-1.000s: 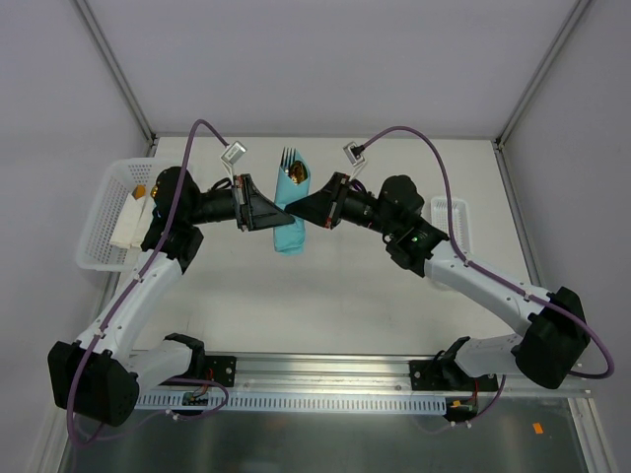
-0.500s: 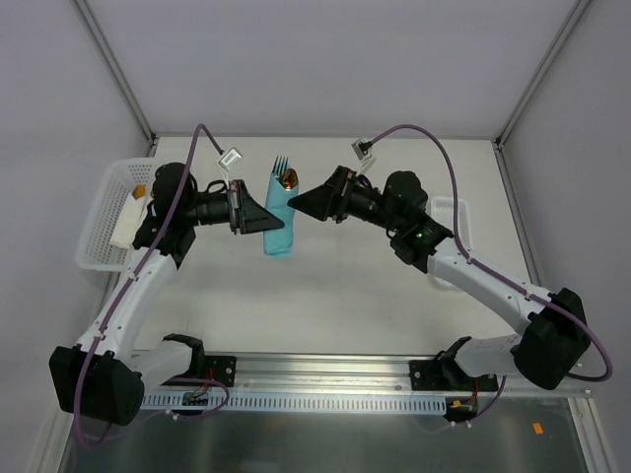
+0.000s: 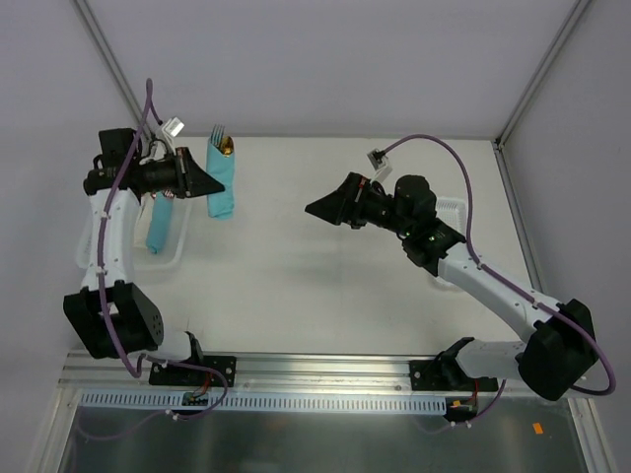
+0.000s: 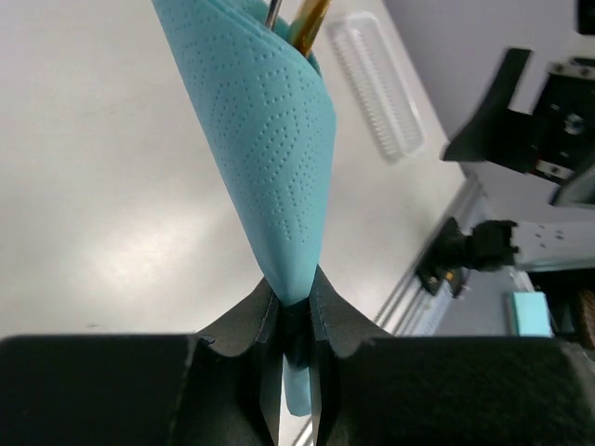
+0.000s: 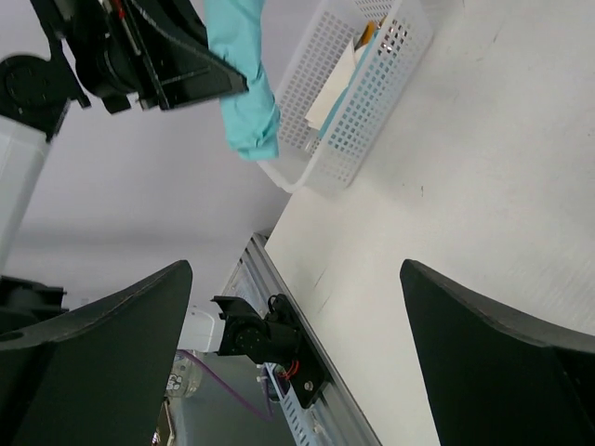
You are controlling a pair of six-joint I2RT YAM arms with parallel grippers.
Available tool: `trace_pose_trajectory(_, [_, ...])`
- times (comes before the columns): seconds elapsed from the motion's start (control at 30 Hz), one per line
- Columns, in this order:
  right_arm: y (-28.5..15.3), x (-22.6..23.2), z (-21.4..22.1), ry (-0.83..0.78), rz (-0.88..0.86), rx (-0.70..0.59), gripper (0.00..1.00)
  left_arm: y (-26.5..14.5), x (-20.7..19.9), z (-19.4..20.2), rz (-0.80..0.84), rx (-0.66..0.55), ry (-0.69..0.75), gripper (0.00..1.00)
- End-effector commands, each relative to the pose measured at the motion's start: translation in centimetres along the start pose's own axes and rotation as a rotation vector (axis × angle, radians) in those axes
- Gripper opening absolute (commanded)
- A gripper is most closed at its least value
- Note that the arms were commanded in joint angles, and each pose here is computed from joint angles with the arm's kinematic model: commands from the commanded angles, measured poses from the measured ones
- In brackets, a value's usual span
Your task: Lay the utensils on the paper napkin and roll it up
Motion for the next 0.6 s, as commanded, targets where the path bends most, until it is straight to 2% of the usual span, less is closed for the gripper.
trace_pose_trajectory(0.0, [-0.8, 0.2, -0.3, -0.035, -0.011, -0.009, 0.99, -2.5, 2.2, -1.2, -0.088, 0.044, 0.069, 0.00])
trace_pose_trajectory(0.1, [-0.7, -0.4, 0.3, -0.025, -0.001, 0.010, 0.99, -4.9, 5.1, -2.4, -0.190, 0.023, 0.076, 0.00])
trace_pose_trajectory(0.27, [-0.4, -1.1, 0.8, -0.011, 0.007, 0.034, 0.99, -8.6, 10.1, -4.8, -0.263, 0.028, -0.027, 0.00])
trace_pose_trajectory(0.3, [-0.3, -1.4, 0.9, -0.007, 0.014, 0.041, 0.99, -9.5, 11.6, -5.5, -0.301, 0.038, -0.001, 0.00])
trace_pose_trajectory(0.57, [0.2, -3.1, 1.9, 0.029, 0.044, 0.081, 0.99, -11.6, 17.8, -4.6, -0.428, 0.134, -0.055, 0.00])
Point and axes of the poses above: each gripper's point midway between its finger pads, its own y axis out along the fingers, its own x axis along the line the jaws close on, z = x × y, the point moved 8 cm from there along -y, back along the fingers, and after that the axes turned 7 degrees about -y, right-handed, at the moved point
